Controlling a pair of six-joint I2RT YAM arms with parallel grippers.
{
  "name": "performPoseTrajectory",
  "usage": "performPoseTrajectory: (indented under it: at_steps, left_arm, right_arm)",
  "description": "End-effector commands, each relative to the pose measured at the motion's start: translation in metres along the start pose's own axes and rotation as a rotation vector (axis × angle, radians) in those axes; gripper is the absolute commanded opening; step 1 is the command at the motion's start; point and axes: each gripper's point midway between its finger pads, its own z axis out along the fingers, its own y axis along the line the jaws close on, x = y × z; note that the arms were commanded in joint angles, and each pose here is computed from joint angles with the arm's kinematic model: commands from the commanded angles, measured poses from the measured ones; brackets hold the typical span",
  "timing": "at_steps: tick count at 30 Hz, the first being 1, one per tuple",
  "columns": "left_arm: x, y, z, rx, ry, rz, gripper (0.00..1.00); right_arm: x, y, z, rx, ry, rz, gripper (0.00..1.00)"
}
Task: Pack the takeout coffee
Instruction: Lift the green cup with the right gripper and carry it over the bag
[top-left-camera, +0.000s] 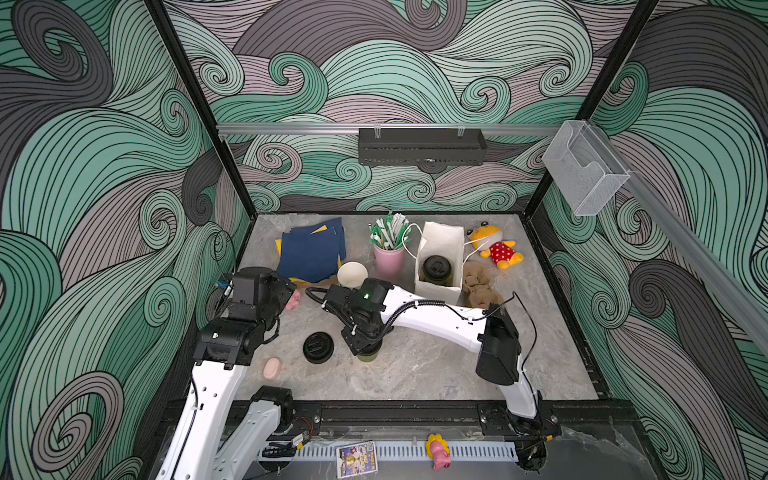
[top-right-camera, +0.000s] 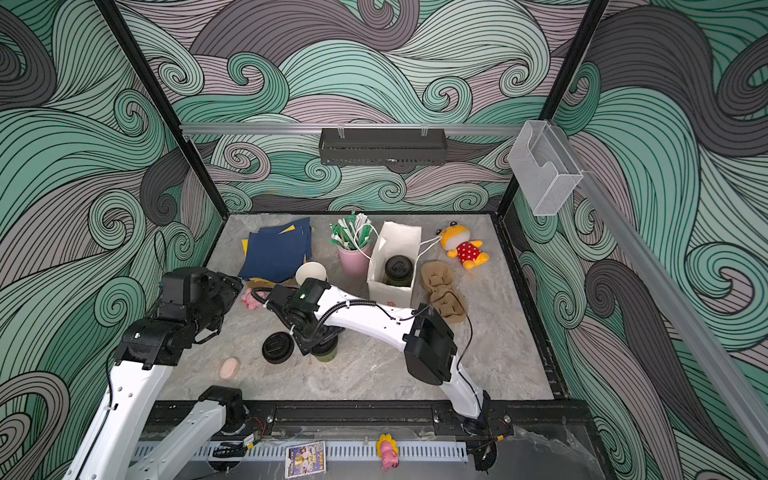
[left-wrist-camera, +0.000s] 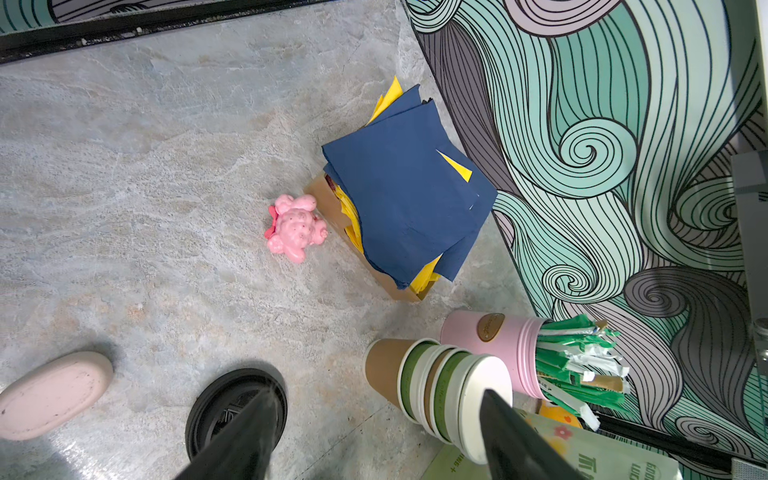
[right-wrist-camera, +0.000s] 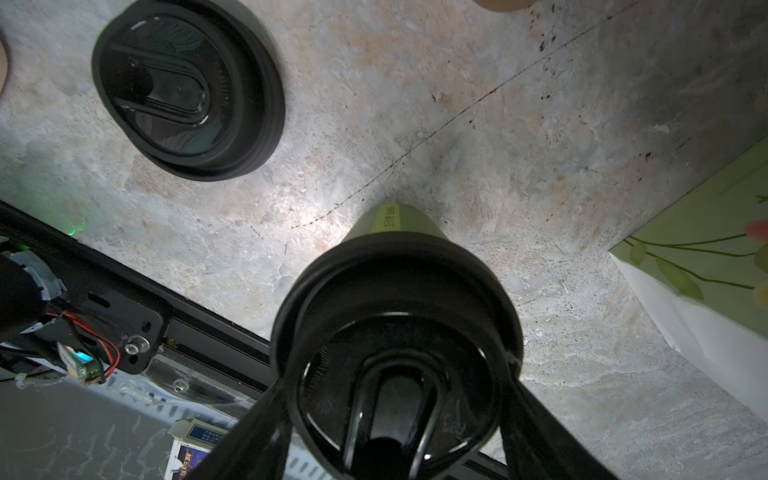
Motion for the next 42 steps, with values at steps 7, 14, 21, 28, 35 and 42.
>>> performPoseTrajectory:
  at_steps: [7,14,21,28,35,42]
  left_arm:
    - [-0.007,-0.004,-0.006,-0.001,-0.012,0.017,0.79]
    - [-0.012,-0.015,-0.007,0.024,-0.020,0.058,0.79]
    - [-0.017,-0.049,-0.008,0.128,-0.014,0.162,0.79]
    - [-0.004,-0.118,-0.009,0.375,0.096,0.335,0.79]
    - [0.033,-0.195,-0.015,0.602,0.210,0.521,0.78]
    - [0.088,-0.247,-0.022,0.786,0.332,0.631,0.80]
  right_arm:
    - [0.005,0.000,0.018,0.027,0.030,-0.016,0.69]
    - [-0.002,-0.003,-0.016,0.011,-0.041,-0.011,0.68]
    - [0.004,-0.015,-0.060,0.011,-0.095,0.024,0.67]
    - [0.027,-0.040,-0.130,-0.002,-0.176,0.128,0.66]
    - [0.044,-0.058,-0.192,-0.078,-0.299,0.167,0.65]
    - [0.059,-0.096,-0.246,-0.123,-0.432,0.252,0.64]
